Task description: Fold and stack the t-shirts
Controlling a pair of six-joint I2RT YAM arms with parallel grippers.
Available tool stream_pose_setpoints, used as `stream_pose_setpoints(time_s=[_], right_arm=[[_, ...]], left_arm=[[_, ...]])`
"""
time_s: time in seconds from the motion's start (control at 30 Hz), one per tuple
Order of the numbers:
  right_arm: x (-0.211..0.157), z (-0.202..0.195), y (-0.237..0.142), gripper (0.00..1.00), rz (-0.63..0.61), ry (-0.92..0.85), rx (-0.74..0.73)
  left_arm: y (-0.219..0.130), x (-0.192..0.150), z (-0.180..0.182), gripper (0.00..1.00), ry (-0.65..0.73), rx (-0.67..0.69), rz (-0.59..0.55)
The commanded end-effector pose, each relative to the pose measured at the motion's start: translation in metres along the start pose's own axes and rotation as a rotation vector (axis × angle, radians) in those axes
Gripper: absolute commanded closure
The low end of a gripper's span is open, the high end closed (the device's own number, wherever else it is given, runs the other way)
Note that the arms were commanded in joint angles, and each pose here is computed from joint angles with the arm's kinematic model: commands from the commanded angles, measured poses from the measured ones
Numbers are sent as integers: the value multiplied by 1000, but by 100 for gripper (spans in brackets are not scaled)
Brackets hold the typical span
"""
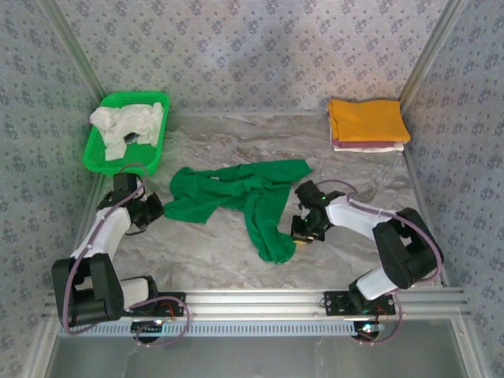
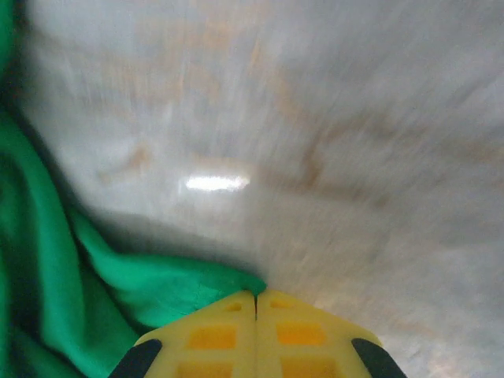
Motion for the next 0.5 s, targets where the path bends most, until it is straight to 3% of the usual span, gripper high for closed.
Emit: stream_pose_setpoints(time_s=[0.0, 0.2, 0.47], right_arm=[[34, -2, -29, 100, -130, 17, 50], [59, -50, -55, 100, -187, 175, 58], [101, -118, -99, 100, -311, 541, 150]], left_arm=[[-10, 12, -2, 100, -12, -5, -51], [-14, 19, -5, 100, -9, -15, -71], [-12, 23, -6, 100, -2, -24, -79]])
Point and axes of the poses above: each hand's point on the last joint's axis, 136 mm out from that joint toward the fingers, its own y axis out along the fingers, its own z axis along the line the jaws close on, x = y × z, the point moved 4 cm from there along -y, back along the fingers, and after that the axes turned 7 degrees about y, right-handed, at the moved point
